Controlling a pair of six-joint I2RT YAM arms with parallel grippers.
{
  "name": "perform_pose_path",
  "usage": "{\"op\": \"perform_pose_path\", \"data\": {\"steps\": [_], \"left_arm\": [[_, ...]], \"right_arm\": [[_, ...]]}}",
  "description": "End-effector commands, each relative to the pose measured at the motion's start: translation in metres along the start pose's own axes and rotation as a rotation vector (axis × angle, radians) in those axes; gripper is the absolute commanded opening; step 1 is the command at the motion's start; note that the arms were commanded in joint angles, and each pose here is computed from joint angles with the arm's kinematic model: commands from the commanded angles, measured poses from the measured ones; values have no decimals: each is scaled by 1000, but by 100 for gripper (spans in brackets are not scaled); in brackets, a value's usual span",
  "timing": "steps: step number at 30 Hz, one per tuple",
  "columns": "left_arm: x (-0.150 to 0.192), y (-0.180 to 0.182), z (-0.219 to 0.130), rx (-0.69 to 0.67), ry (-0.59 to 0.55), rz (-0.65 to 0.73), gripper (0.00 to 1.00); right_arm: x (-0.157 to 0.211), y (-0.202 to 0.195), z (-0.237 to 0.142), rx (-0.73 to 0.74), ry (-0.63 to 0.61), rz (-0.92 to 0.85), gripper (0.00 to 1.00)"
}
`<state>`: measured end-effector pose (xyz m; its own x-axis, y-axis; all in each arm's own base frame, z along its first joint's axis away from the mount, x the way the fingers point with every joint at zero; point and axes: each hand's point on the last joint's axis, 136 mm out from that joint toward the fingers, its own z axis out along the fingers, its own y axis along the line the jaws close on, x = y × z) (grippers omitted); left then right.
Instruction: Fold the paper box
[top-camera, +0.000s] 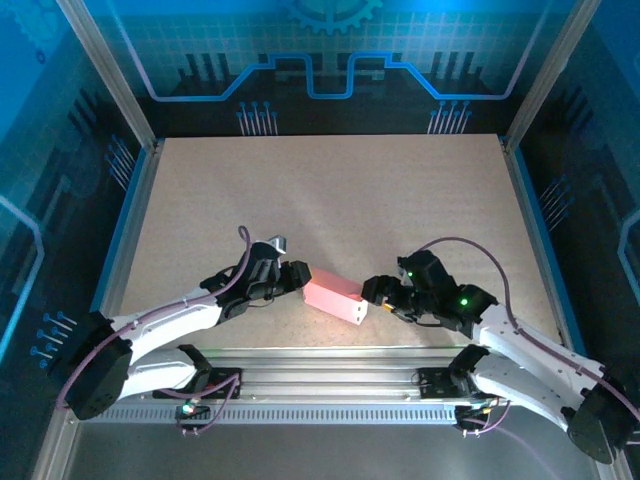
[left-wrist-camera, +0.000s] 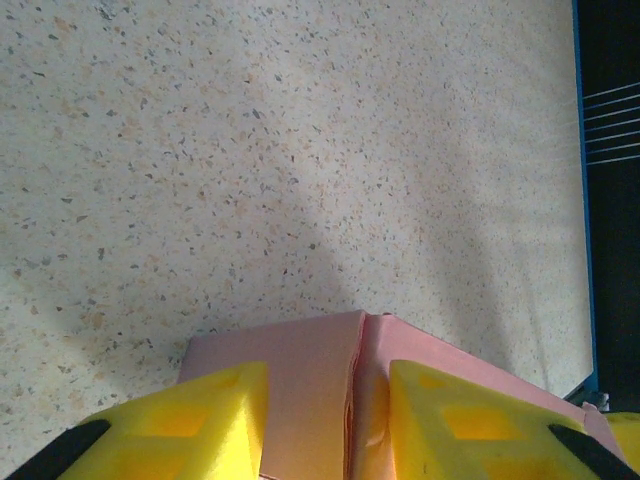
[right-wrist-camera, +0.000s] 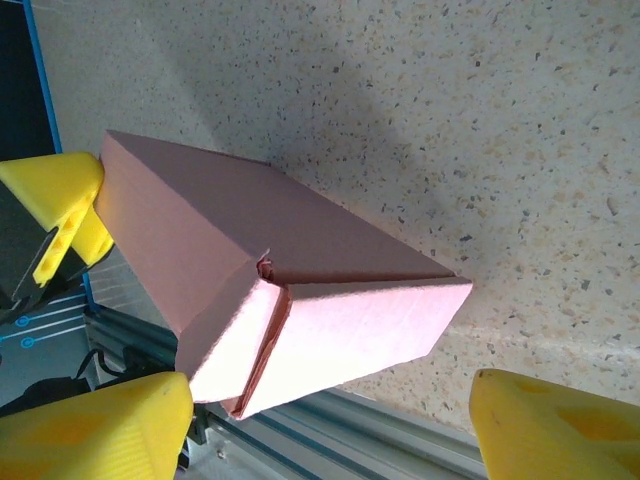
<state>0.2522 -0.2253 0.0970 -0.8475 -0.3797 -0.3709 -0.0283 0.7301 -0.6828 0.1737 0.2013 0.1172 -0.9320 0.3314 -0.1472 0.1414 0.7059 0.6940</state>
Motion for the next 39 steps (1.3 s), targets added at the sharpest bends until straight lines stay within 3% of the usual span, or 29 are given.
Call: {"op": "perform_pose_path", "data": {"steps": [1,6,15,25,30,39], "left_arm": [[66,96,-6,-336,233,-5,36],[67,96,-7,-334,238,5,37],[69,99,-9,-333,239,8,36],[65,95,-12,-325,226,21,37],[65,93,-10,-318,230,26,37],[68,96,-10,-321,236,30,38]], "right_arm": [[-6,11,3,-44,-7,28,77],[-6,14,8,-67,5,49,72],[-9,32,0,-112,-6,9,84],[-8,14,-18,-73,-91,-17,87],[-2,12,-5,-84,-49,14,87],[-1,17,16,-31,9,6,68]]}}
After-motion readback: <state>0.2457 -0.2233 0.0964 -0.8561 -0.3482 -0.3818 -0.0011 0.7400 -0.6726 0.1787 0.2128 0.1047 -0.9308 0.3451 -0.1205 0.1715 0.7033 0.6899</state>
